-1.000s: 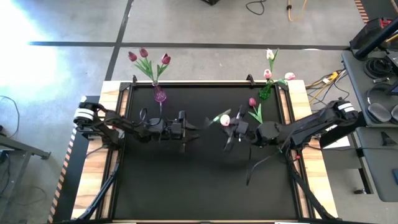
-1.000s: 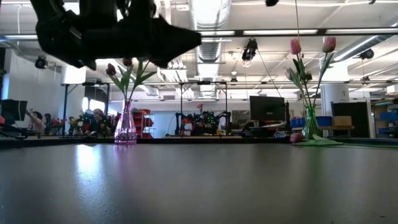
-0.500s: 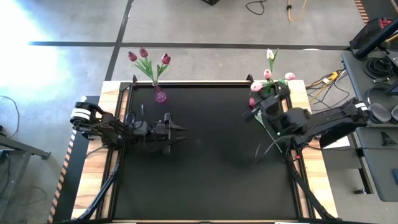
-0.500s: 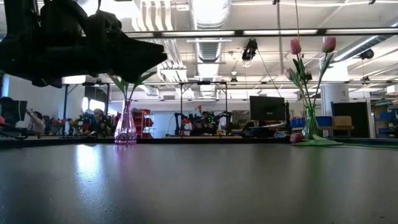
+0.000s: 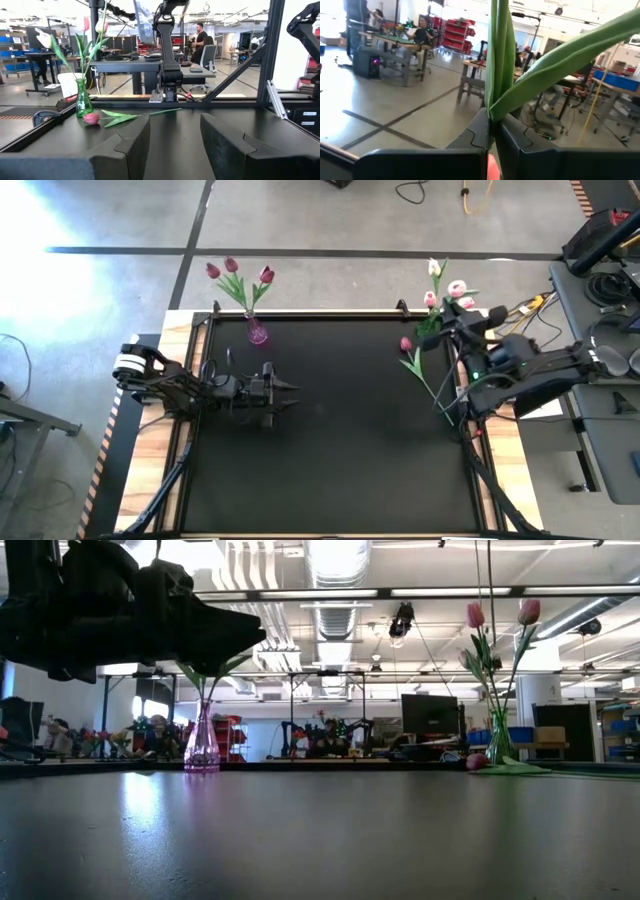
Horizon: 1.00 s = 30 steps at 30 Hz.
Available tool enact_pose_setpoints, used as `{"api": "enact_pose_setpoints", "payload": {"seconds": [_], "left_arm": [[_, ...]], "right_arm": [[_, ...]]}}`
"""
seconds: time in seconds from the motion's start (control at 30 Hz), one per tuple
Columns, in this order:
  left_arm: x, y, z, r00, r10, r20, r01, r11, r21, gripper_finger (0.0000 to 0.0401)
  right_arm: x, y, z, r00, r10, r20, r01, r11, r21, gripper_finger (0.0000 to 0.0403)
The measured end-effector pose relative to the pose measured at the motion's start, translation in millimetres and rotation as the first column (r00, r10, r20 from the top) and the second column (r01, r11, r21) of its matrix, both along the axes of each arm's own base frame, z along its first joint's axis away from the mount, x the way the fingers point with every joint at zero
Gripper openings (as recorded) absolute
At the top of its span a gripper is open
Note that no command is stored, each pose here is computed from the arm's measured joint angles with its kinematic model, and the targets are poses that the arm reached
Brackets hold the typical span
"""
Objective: Sort flowers into vase by color
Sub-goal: Put the pink flower into the green vase
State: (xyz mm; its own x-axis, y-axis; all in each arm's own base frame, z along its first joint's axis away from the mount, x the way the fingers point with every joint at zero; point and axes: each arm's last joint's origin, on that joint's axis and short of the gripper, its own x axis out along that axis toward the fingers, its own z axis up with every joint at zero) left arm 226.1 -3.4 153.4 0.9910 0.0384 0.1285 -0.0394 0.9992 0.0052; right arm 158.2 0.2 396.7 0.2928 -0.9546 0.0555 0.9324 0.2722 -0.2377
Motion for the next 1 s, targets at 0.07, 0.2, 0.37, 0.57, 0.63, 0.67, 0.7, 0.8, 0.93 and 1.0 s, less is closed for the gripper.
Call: {"api": "enact_pose_setpoints", "payload": {"seconds": [0.07, 0.2, 0.37, 0.57, 0.63, 0.67, 0.7, 0.8, 0.93, 1.0], "left_arm": [[0.0, 0.1, 0.0, 1.0, 0.004, 0.0, -0.004, 1.0, -0.001, 0.0159], [0.0, 0.2, 0.0, 1.0, 0.005, 0.0, -0.005, 1.0, -0.005, 0.0159], [0.0, 0.2, -0.1, 1.0, 0.006, 0.0, -0.006, 1.0, -0.005, 0.0159], [0.0, 0.2, -0.1, 1.0, 0.007, 0.0, -0.007, 1.0, -0.005, 0.0159], [0.0, 0.2, -0.2, 1.0, 0.007, -0.001, -0.007, 1.0, -0.006, 0.0159], [0.0, 0.2, -0.2, 1.0, 0.008, -0.001, -0.008, 1.0, -0.006, 0.0159], [0.0, 0.2, -0.2, 1.0, 0.008, -0.001, -0.008, 1.0, -0.006, 0.0159], [0.0, 0.2, -0.2, 1.0, 0.008, -0.001, -0.008, 1.0, -0.006, 0.0159], [0.0, 0.2, -0.2, 1.0, 0.008, -0.001, -0.008, 1.0, -0.006, 0.0159], [0.0, 0.2, -0.2, 1.0, 0.008, -0.001, -0.008, 1.0, -0.005, 0.0159]], "right_arm": [[-2.4, -2.4, 0.0, 1.0, -0.012, 0.002, 0.012, 1.0, 0.0, 0.0012], [-6.1, -10.1, -2.1, 0.998, -0.059, -0.002, 0.059, 0.998, -0.001, 0.0012], [-5.1, -24.6, -10.2, 0.992, -0.123, -0.018, 0.123, 0.992, -0.016, 0.0012], [-4.0, -48.1, -28.1, 0.978, -0.206, -0.017, 0.205, 0.978, -0.031, 0.0012], [-4.6, -55.9, -33.5, 0.974, -0.227, -0.009, 0.226, 0.973, -0.034, 0.0012], [-5.0, -59.6, -36.1, 0.973, -0.233, 0.001, 0.232, 0.972, -0.034, 0.0012], [-5.4, -63.2, -38.7, 0.972, -0.236, 0.01, 0.237, 0.971, -0.035, 0.0012], [-6.9, -72.8, -46.5, 0.967, -0.253, 0.041, 0.254, 0.967, -0.029, 0.0012], [-9.7, -82.9, -56.1, 0.958, -0.281, 0.066, 0.282, 0.959, -0.02, 0.0012], [-11.2, -86.7, -61.2, 0.951, -0.301, 0.076, 0.303, 0.953, -0.012, 0.0012]]}}
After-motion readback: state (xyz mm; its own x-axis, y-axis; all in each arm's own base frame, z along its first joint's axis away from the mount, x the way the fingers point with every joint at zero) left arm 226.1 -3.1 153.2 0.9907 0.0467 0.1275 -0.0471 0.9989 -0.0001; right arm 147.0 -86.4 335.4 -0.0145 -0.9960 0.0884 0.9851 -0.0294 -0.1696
